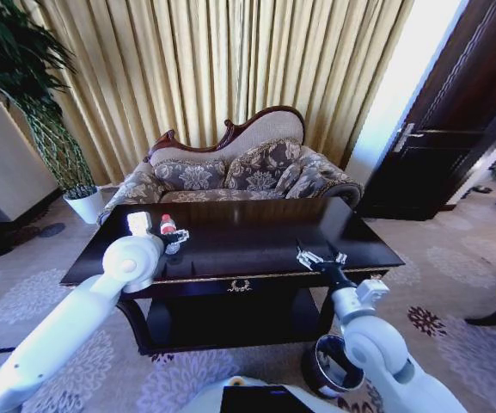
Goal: Move to the front of the table and place the trash on the table into the trash bin.
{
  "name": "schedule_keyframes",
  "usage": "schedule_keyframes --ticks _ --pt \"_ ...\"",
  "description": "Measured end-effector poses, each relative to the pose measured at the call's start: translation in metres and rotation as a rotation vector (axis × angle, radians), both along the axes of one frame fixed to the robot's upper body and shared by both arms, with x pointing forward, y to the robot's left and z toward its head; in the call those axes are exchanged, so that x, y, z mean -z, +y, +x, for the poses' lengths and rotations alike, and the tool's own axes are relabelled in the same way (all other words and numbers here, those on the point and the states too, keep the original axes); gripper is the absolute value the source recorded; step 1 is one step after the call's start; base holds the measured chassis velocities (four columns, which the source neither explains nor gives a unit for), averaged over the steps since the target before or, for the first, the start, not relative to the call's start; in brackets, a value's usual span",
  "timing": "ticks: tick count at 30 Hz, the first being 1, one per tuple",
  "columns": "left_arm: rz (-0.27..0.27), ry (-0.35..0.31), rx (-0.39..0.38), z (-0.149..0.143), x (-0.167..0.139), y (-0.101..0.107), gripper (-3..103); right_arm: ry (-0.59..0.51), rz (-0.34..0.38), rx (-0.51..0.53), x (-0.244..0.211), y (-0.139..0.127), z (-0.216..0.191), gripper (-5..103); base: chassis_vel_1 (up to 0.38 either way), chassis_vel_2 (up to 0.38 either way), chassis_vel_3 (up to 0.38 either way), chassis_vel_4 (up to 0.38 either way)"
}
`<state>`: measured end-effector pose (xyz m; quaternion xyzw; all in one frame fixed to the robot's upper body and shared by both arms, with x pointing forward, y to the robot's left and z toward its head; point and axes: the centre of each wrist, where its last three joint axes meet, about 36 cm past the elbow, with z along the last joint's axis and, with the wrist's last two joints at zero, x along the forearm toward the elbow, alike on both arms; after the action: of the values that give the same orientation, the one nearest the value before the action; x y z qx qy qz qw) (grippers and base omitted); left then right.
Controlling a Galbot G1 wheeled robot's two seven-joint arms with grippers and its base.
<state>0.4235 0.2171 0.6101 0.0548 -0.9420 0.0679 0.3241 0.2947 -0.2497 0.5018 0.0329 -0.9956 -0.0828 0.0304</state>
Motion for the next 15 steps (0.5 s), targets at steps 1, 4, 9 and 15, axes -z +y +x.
schedule_keyframes --ticks 1,4,9,15 --pt "-0.007 0.011 -0.002 0.0010 0.0006 -0.0012 100 -0.002 0.002 0.000 -0.0003 -0.0003 0.0003 100 0.000 0.000 0.000 0.000" --pt "-0.018 0.026 -0.008 0.0018 0.0007 -0.0036 100 -0.001 0.002 0.000 0.0002 -0.0004 -0.0001 100 0.000 0.000 0.000 0.000" --pt "-0.016 0.036 -0.029 0.0058 0.0025 -0.0014 100 0.003 -0.005 0.000 0.0014 -0.0018 0.0001 100 0.000 0.000 0.000 0.000" --pt "-0.001 0.050 -0.055 0.0064 0.0061 0.0032 100 0.014 -0.016 0.014 0.0054 -0.0055 0.0006 100 0.000 0.000 0.000 0.000"
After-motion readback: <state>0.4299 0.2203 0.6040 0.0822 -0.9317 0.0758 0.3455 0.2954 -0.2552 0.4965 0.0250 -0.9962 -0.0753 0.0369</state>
